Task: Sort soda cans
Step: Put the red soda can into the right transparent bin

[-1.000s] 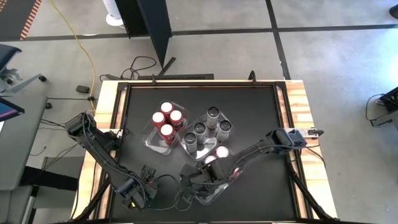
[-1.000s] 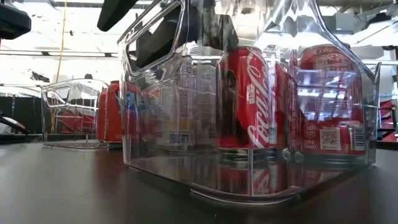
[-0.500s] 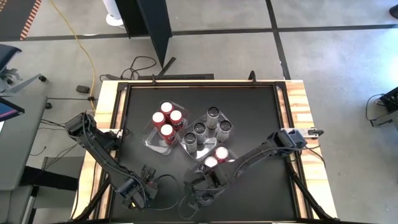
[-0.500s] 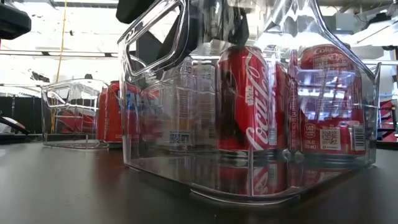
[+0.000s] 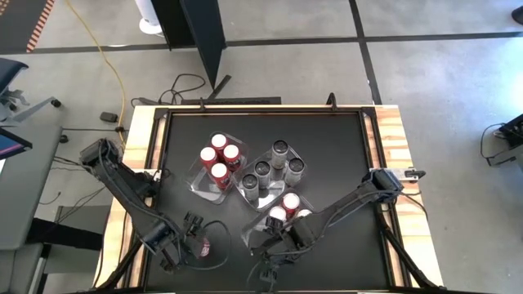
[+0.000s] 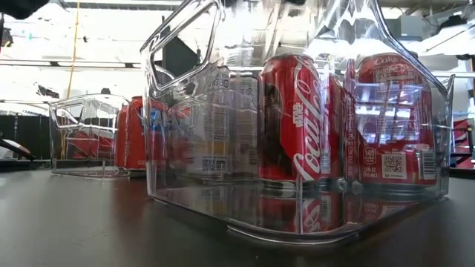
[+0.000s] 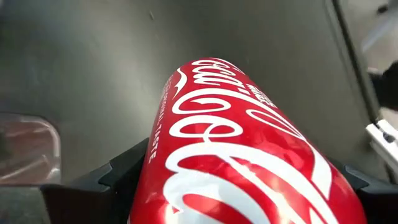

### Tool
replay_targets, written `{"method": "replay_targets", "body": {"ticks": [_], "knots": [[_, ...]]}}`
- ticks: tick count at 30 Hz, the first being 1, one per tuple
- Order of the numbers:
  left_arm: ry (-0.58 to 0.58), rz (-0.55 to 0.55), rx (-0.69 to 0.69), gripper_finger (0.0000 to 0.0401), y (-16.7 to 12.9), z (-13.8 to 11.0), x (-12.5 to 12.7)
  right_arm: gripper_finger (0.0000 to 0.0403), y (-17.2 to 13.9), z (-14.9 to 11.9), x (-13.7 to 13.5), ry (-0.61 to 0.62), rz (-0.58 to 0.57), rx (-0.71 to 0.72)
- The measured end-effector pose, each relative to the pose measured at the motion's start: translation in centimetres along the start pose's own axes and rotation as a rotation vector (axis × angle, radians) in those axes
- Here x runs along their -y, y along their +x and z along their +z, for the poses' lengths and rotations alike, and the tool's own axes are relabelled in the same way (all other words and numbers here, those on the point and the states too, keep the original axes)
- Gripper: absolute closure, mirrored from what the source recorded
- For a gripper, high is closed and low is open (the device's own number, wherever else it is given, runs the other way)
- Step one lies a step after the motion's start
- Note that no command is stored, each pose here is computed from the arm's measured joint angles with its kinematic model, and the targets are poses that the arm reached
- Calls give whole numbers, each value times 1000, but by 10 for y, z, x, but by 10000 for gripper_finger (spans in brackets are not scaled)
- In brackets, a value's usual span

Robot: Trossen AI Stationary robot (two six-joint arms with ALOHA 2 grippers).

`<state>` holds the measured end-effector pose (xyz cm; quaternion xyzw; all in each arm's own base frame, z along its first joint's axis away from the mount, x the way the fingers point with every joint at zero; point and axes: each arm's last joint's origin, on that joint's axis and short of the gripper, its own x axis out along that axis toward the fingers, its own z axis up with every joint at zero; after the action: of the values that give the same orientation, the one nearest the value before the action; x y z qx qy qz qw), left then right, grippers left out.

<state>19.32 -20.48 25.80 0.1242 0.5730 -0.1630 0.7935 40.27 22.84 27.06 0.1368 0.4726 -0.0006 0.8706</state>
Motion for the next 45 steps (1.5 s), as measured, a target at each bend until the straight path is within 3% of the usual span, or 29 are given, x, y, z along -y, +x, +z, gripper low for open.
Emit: {"method": "replay_targets", "body": {"ticks": [11, 20, 28, 35, 45], "knots": [[-132, 17, 192, 101, -51, 38, -36, 168, -46, -15, -14, -76, -26, 24], [-306, 6, 293, 101, -76, 64, -84, 168, -84, -48, -31, -154, -154, 52], [-315, -58, 250, 101, -54, 109, -106, 168, -97, -79, -44, -253, -248, 48], [-265, -37, 127, 101, -33, 150, -120, 168, -106, -101, -59, -304, -234, 49], [-233, -65, 100, 101, -11, 184, -141, 168, -117, -125, -75, -304, -227, 106]]}}
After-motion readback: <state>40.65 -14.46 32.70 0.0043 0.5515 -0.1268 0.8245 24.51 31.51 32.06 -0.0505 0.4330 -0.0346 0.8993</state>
